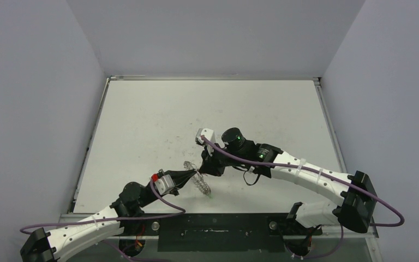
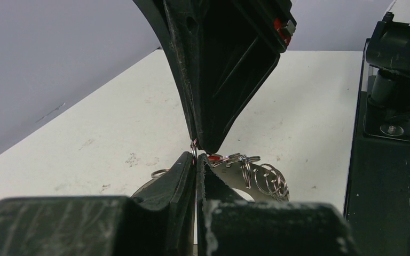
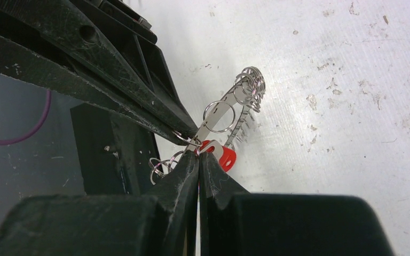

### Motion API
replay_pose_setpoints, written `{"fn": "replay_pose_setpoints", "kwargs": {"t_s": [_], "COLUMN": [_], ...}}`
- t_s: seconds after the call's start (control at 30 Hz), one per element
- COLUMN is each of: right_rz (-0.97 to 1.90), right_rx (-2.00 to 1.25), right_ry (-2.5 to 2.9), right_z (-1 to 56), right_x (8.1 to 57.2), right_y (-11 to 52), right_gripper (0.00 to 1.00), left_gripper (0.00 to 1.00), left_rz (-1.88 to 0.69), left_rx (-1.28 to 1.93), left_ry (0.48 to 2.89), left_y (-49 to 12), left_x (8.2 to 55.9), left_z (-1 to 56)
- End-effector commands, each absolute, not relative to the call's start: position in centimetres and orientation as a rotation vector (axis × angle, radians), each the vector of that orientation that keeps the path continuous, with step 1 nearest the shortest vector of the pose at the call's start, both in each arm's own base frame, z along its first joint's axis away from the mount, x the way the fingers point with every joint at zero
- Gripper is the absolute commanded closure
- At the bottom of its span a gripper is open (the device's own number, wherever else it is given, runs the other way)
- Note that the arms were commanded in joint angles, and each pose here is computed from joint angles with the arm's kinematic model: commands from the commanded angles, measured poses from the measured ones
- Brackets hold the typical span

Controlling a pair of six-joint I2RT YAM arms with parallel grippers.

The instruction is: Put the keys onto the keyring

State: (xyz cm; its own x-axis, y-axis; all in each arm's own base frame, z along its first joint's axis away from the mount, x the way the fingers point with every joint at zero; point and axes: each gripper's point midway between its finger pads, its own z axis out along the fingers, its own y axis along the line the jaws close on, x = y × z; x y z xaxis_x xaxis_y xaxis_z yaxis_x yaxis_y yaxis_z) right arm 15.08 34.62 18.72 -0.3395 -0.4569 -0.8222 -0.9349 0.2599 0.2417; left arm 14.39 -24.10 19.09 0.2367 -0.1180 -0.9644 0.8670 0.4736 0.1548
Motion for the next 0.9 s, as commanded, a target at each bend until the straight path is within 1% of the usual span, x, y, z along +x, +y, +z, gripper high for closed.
{"fn": "replay_pose_setpoints", "kwargs": {"t_s": [0.0, 0.3, 0.87], "right_rz": [0.959, 0.976, 1.147], "right_rx": [-1.190, -1.192, -1.244], "right_ry": [1.897, 1.925, 1.857], "right_z": [19.3, 18.3, 18.5], "right_x": [16.9, 16.9, 15.3], "right_y": [35.1, 35.0, 35.5], "right_gripper": [1.00, 1.00, 1.00], "left_gripper": [1.00, 1.00, 1.00], "left_rz": [-0.837, -0.837, -0.842], "left_rx": [0.791, 0.793, 0.797], "left_ry": [1.056, 1.055, 1.057], "left_y": [-24.0, -24.0, -24.1], "left_x": [13.7, 13.7, 13.6], "left_z": [20.5, 20.4, 20.3]}}
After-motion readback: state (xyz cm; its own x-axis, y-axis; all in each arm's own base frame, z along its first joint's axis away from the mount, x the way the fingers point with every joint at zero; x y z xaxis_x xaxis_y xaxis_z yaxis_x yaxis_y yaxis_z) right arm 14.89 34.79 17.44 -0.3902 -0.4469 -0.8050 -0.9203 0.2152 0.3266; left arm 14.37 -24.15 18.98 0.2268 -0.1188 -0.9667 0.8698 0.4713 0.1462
